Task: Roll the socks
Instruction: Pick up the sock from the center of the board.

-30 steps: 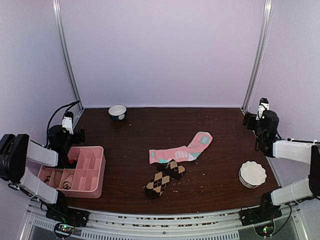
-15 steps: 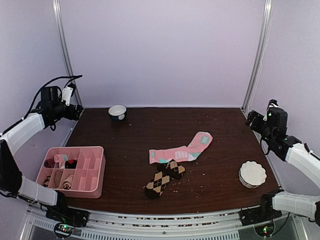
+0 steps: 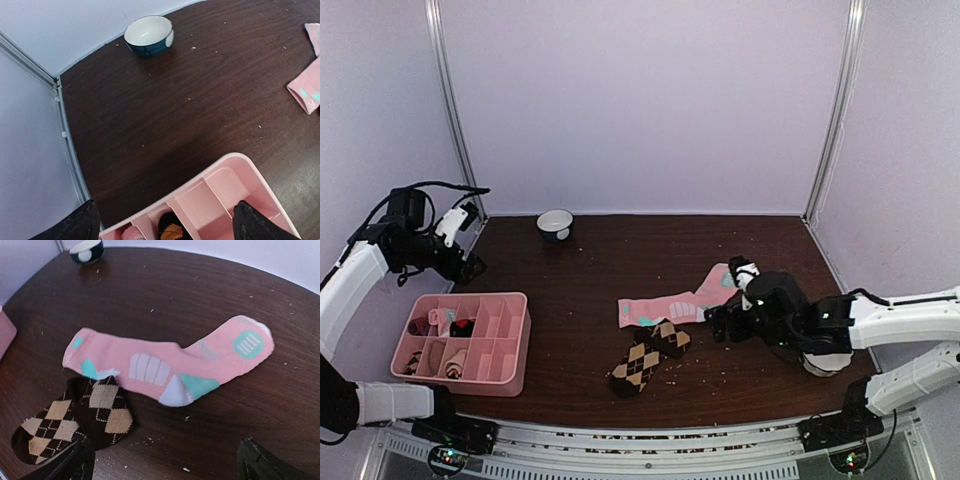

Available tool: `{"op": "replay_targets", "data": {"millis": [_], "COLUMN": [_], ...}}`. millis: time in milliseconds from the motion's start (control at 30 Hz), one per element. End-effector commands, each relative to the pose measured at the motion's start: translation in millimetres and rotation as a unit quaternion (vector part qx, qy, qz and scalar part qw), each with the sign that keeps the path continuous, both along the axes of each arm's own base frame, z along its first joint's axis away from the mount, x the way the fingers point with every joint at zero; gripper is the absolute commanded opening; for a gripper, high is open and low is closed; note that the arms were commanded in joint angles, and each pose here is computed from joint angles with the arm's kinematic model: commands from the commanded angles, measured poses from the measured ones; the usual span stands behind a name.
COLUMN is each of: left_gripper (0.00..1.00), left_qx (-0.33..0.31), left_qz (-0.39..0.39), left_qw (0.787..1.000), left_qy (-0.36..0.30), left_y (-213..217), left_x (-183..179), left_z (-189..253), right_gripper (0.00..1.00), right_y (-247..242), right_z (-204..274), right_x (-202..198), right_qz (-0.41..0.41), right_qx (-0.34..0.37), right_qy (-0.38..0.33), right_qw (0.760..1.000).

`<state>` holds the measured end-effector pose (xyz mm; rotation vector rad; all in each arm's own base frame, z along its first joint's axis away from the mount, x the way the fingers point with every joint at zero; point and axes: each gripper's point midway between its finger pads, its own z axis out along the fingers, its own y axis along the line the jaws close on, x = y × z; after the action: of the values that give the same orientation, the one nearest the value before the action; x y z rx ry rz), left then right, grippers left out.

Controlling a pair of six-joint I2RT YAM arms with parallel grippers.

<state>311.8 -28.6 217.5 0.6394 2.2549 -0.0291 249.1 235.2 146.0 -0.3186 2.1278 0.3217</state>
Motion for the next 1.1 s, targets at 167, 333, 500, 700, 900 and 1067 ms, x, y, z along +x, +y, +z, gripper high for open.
{"op": "replay_targets", "data": {"millis": [167,333,500,700,900,1067], "left_gripper": [0.98,0.97,0.97,0.96,0.96,0.96], "left_qx": [-0.010,0.002,0.014,0.024,0.018,0.015], "left_qz": [-0.054,-0.067,-0.069,-0.070,-0.079,-0.087], "left_qw": [0.996,0.995,0.994,0.994,0.992,0.992], "left_qy": [0.069,0.078,0.082,0.085,0.092,0.092], "left_y": [-14,-14,-11,-9,-12,-15], "left_x": [-46,-57,-60,-60,-63,-64], "left_z": [-31,-36,-39,-42,-43,-41], "right_gripper": [0.83,0.78,0.66,0.60,0.54,0.53], "right_y": [88,111,126,122,111,102], "right_z": [-56,-76,-94,-115,-114,-105], "right_x": [-20,-30,-32,-30,-25,-15], "right_qz": [0.116,0.147,0.168,0.160,0.149,0.141], "right_qx": [-0.057,-0.058,-0.074,-0.099,-0.104,-0.108], "right_qy": [0.061,0.074,0.092,0.102,0.099,0.095], "right_qw": [0.990,0.985,0.979,0.977,0.978,0.979]}}
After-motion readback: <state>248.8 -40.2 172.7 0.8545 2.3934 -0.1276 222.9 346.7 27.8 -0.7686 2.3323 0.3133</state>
